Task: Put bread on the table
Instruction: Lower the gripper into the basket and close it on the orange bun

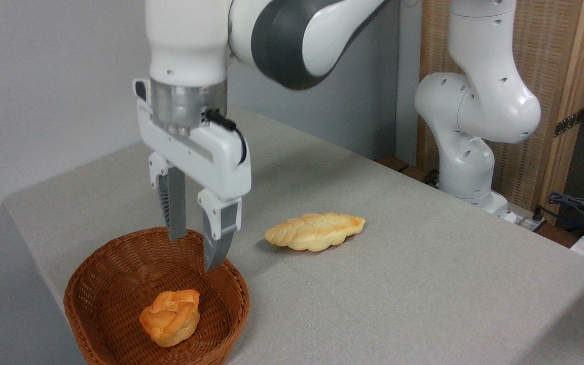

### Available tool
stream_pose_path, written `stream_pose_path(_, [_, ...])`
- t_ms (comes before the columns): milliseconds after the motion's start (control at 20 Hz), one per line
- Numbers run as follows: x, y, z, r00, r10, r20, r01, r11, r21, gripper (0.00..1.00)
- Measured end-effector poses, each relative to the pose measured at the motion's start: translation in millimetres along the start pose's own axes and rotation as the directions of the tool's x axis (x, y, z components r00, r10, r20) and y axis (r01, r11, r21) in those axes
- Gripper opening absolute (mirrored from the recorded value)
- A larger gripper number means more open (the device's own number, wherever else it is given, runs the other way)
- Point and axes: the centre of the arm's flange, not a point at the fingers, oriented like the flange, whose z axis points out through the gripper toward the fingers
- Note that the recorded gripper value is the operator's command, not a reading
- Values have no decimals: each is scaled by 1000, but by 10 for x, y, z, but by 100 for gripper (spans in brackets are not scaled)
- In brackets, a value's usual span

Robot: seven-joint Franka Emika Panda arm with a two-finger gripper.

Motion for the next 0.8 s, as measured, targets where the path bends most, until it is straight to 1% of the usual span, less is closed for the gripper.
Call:
stream_pose_path(300, [96, -145, 477, 1000, -7, -20, 7, 1000, 17, 100])
stream_pose_path(450, [121, -175, 729, 1000, -8, -13, 8, 1000, 9, 100])
stream_pose_path(600, [128, -188, 896, 1000, -8, -4, 8, 1000, 1, 100])
stream_pose_path(700, [157, -160, 990, 1000, 7, 6, -7, 1000, 1, 100])
stream_pose_path(800, [223, -105, 1087, 999, 43, 17, -43, 999, 21, 100])
